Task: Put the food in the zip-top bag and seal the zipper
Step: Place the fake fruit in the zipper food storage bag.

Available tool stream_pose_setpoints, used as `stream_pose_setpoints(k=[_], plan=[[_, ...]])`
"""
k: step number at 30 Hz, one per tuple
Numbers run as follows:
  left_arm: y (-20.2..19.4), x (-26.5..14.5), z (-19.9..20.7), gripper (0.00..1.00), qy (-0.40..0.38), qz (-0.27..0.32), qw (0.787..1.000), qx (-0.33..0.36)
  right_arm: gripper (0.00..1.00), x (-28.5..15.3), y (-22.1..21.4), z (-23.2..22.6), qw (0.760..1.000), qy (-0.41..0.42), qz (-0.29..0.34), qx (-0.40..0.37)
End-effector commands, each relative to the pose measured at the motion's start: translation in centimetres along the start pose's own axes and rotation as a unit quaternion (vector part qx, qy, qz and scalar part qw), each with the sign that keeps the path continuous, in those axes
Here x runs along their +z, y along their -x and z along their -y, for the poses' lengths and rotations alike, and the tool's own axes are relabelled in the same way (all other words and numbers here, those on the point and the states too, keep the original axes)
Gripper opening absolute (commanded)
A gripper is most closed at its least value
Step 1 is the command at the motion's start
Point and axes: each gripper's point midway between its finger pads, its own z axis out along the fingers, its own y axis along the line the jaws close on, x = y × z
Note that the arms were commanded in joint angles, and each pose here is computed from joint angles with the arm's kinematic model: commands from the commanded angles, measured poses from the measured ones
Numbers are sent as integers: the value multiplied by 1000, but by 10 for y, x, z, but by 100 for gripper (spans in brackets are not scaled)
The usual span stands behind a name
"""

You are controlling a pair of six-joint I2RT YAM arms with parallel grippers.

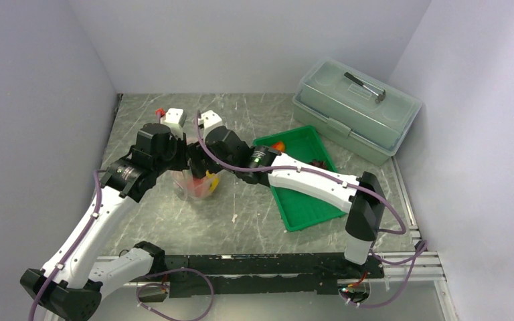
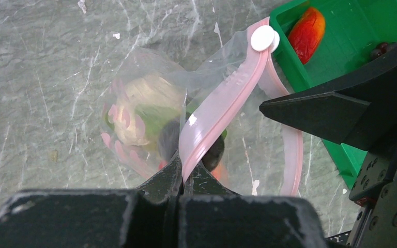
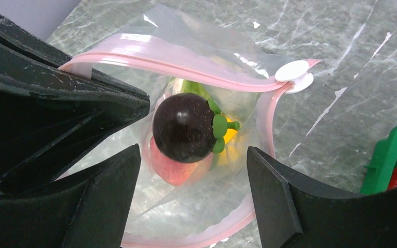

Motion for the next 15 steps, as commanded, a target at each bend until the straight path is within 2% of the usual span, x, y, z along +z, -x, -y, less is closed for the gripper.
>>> stream_pose_setpoints(k=[1, 15], plan=[[7, -1, 3, 0, -8, 15, 1000, 3, 79, -27, 38, 3, 998, -9, 55, 16], [4, 4, 2, 0, -4, 6, 1000, 3, 81, -115, 55, 45, 991, -56, 118, 17]])
